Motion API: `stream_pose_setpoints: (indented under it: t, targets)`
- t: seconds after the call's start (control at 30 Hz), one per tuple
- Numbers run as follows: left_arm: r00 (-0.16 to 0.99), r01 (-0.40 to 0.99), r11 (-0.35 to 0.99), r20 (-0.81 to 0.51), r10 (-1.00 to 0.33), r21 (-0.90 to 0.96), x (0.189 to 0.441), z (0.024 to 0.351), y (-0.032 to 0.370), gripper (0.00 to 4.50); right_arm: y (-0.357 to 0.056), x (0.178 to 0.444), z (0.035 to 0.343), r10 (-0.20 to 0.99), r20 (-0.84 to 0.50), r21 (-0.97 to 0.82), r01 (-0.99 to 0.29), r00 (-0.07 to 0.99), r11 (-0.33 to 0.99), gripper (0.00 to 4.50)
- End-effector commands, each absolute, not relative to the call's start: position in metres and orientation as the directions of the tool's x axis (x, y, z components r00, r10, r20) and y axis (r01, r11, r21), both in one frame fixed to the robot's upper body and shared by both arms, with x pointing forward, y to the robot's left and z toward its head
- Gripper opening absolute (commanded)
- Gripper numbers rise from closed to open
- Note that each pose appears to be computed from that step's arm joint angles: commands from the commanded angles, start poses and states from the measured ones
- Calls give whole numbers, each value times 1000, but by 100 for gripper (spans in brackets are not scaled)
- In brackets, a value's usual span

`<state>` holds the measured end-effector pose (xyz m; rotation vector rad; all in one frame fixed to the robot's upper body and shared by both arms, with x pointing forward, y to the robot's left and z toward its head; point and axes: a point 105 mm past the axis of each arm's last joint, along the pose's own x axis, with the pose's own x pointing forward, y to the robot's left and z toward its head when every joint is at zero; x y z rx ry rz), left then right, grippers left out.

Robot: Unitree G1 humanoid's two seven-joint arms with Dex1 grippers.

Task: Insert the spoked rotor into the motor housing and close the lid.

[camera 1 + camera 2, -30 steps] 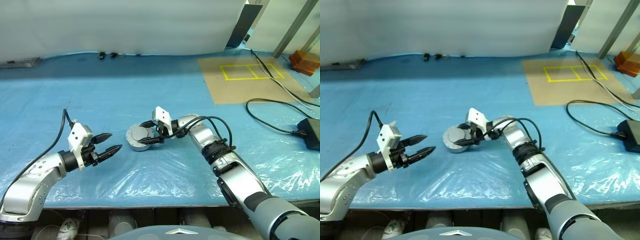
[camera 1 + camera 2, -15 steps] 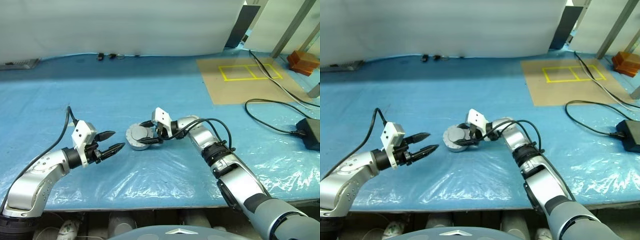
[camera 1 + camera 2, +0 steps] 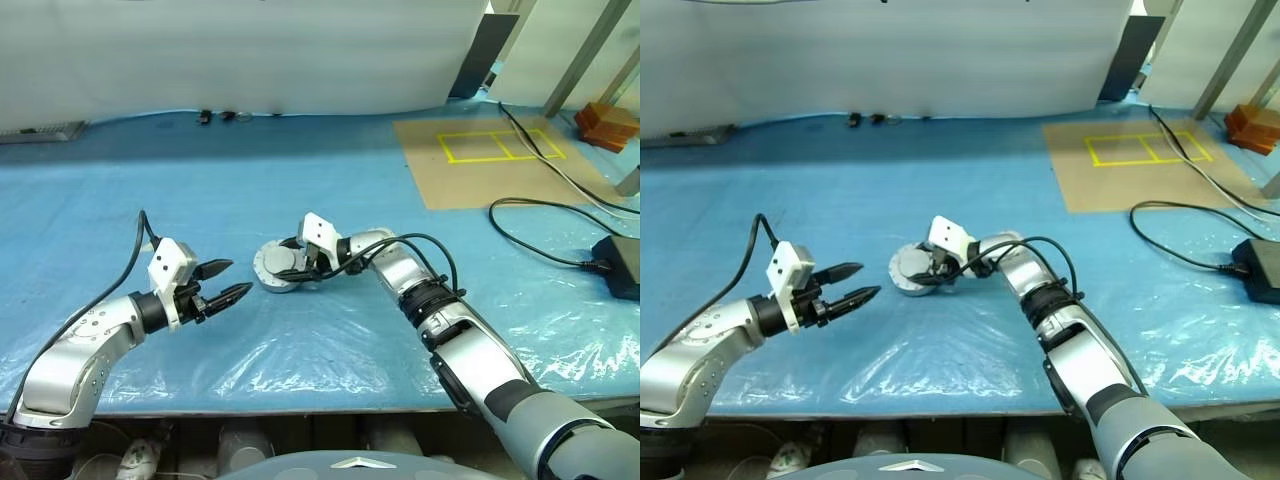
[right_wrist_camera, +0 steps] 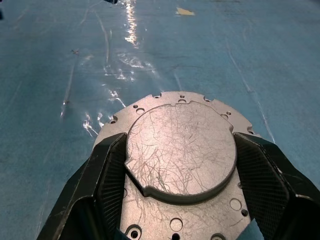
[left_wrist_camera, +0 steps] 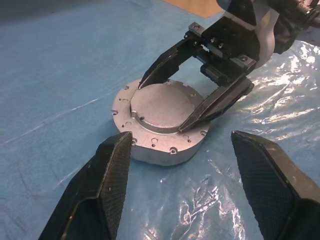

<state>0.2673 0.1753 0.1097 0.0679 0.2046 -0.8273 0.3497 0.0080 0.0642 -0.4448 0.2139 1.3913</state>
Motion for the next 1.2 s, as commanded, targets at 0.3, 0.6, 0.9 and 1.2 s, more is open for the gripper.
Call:
stream_pose_setpoints:
  t: [0.3, 0.6, 0.9, 1.2]
  targets:
    - [650, 748, 663, -179, -738, -19, 299, 106, 156, 295, -33, 326, 5, 824, -558, 79, -981, 103, 176, 297]
    - [598, 778, 625, -225, -769, -68, 297, 94, 155, 20, -38, 326, 4, 817, -564, 66, -979, 122, 192, 297]
    - [603, 777, 628, -237, -762, -41, 303, 88, 147, 1, -39, 325, 6, 821, -556, 74, -977, 126, 200, 297]
    - [587, 777, 629, -320, -743, -36, 298, 65, 155, 1, -44, 325, 3, 804, -577, 52, -976, 142, 210, 297]
